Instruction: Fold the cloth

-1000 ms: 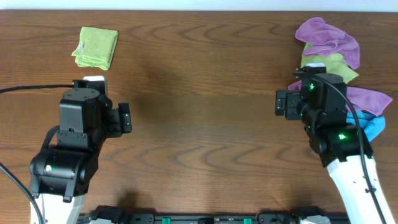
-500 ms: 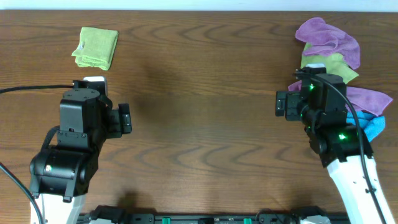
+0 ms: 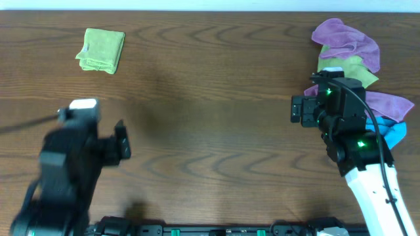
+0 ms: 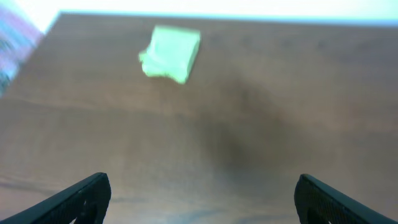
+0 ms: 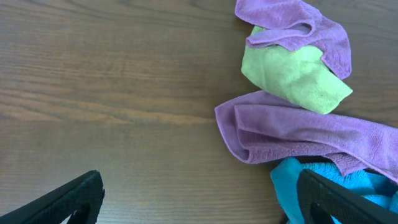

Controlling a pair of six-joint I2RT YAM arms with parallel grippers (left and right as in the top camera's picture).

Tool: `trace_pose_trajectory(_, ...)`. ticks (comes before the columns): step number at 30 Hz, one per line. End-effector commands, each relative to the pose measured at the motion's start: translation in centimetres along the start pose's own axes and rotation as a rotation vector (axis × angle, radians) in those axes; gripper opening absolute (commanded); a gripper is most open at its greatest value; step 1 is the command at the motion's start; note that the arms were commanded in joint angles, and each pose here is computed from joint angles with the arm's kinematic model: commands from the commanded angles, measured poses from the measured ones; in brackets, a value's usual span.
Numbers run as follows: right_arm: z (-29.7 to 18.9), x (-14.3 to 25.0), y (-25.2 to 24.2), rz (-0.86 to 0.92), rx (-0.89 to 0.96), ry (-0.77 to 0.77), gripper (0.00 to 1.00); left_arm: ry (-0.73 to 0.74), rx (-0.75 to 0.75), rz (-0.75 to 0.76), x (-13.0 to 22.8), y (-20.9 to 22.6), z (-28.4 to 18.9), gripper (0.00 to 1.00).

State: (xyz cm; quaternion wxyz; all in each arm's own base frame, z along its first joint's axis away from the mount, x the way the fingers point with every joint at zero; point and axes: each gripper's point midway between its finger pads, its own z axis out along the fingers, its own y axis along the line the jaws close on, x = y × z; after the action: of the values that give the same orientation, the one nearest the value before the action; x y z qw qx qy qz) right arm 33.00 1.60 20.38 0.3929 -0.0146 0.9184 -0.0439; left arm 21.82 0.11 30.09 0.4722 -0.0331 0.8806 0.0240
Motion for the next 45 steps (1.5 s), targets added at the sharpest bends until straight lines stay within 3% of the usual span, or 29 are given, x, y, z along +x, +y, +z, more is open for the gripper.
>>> trace_pose_trajectory(1,-0.3,0.0,-0.3,-0.008,0.012,-0.007,0.99,-0.124,-0.019,-0.014,0.2,1.2,-2.9,0.95)
trace_pose_trajectory(6,-0.3,0.0,-0.3,-0.008,0.012,-0.007,0.99,-0.283,-0.049,0.017,1.4,2.3,-3.7,0.96)
trace_pose_trajectory(16,-0.3,0.0,-0.3,-0.008,0.012,-0.007,0.99,-0.444,0.042,0.024,3.7,0.6,1.1,0.95)
trace_pose_trajectory(30,-0.3,0.0,-0.3,-0.008,0.012,-0.007,0.99,-0.458,0.062,0.026,7.3,0.2,4.5,0.95)
trace_pose_trajectory(45,-0.3,0.0,-0.3,-0.008,0.012,-0.007,0.99,-0.365,0.059,0.028,10.5,0.2,7.5,0.95)
